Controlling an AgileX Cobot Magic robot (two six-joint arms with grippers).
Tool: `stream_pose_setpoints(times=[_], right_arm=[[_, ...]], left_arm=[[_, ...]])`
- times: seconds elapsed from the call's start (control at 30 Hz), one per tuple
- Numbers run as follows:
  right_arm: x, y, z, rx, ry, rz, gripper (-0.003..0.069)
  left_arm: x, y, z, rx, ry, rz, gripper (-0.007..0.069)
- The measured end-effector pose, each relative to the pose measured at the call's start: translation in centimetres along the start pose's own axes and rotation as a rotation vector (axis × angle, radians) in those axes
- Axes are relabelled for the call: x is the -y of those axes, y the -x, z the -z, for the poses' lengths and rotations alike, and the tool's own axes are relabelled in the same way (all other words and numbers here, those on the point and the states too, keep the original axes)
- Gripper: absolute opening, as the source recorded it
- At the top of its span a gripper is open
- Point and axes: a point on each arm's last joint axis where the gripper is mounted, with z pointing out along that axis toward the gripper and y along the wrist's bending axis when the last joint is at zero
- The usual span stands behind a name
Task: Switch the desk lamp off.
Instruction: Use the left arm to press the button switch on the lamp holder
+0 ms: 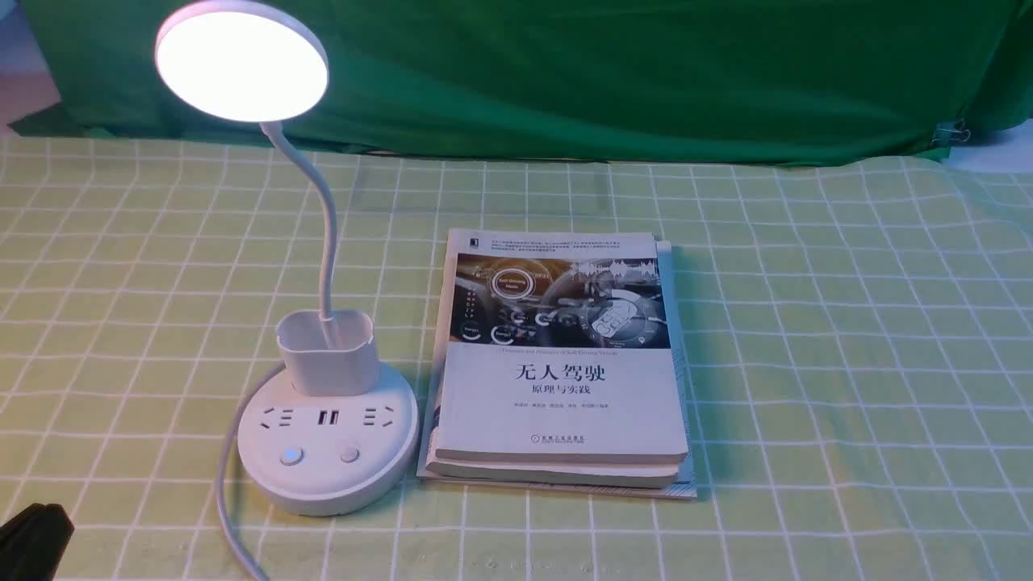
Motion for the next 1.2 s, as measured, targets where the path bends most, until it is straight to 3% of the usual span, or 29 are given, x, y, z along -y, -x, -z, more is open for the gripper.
stream_pose_setpoints(times=[0.4, 0.57, 0.73, 0.87, 1.0, 1.03, 1.17, 1.2], right_arm=[[0.0, 0.0, 0.0, 0.001, 0.0, -0.001, 0.0029], [0.0, 0.0, 0.0, 0.001, 0.0, -0.001, 0.0029], [0.0, 0.0, 0.0, 0.001, 0.0, 0.0, 0.0029], [0.0, 0.0, 0.0, 0.001, 0.0, -0.001, 0.0029], [0.0, 0.0, 0.0, 0.001, 0.0, -0.001, 0.0029], [0.0, 0.0, 0.0, 0.001, 0.0, -0.001, 0.0029], [0.0, 0.0, 0.0, 0.001, 0.0, -0.002, 0.0029], [0.0, 0.0, 0.0, 0.001, 0.0, -0.002, 0.0029]], left_arm=[[0.0, 0.6, 0.0, 0.062, -0.003, 0.021, 0.0006], [-0.3, 2.9, 0.5, 0.322, -0.036, 0.396, 0.0006], [-0.6, 3.7, 0.8, 0.416, -0.043, 0.53, 0.0006], [0.1, 5.3, 1.1, 0.283, -0.092, 0.586, 0.0006], [1.3, 9.2, 0.3, -0.059, -0.099, 0.446, 0.0006], [1.3, 9.5, 0.2, -0.06, -0.097, 0.443, 0.0006], [1.9, 11.6, -3.4, -0.456, -0.101, 0.267, 0.0006], [1.9, 11.7, -3.4, -0.459, -0.104, 0.26, 0.0006]])
